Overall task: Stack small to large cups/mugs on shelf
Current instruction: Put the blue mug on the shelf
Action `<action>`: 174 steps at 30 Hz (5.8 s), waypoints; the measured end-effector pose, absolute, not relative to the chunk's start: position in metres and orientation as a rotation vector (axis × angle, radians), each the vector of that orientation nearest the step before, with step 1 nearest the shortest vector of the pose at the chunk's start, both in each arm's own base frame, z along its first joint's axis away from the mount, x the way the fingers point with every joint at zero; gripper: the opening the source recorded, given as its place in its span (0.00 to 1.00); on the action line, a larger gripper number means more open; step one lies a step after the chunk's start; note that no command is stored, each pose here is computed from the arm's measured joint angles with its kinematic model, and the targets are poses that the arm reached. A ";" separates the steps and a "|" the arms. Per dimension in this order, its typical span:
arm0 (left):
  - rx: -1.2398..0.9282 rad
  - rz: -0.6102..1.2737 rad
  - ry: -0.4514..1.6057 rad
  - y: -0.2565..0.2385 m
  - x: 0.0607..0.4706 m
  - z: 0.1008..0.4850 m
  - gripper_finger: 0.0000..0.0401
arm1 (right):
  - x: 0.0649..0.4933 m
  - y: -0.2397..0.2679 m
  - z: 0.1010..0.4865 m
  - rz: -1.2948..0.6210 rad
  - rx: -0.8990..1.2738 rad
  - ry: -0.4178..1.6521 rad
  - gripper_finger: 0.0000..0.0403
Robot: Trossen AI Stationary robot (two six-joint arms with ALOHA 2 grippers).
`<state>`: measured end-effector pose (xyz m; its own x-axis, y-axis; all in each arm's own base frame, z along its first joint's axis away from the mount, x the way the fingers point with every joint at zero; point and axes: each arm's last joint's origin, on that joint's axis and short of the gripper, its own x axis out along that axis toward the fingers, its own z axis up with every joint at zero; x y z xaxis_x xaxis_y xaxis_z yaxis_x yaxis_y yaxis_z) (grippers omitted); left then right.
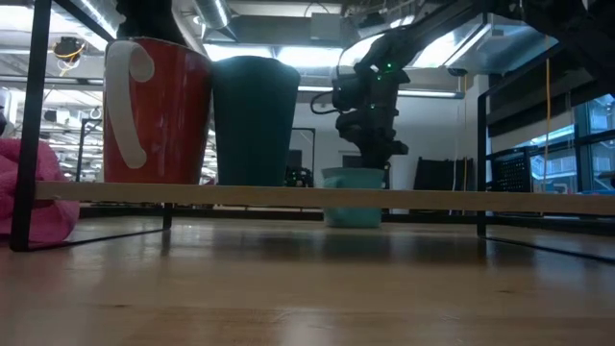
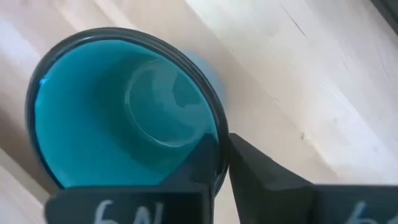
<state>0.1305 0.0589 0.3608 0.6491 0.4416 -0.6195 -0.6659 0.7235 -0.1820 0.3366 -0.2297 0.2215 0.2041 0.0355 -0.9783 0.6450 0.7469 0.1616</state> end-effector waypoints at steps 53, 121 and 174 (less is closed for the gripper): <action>-0.424 0.585 0.628 0.064 0.133 0.357 0.03 | 0.357 -0.209 0.255 -0.612 0.725 1.242 0.33; -0.407 0.556 0.634 0.063 0.134 0.357 0.03 | 0.364 -0.184 0.220 -0.605 0.814 1.288 0.07; -0.410 0.547 0.660 0.062 0.132 0.355 0.03 | 0.377 -0.061 0.330 -0.433 0.690 1.362 0.06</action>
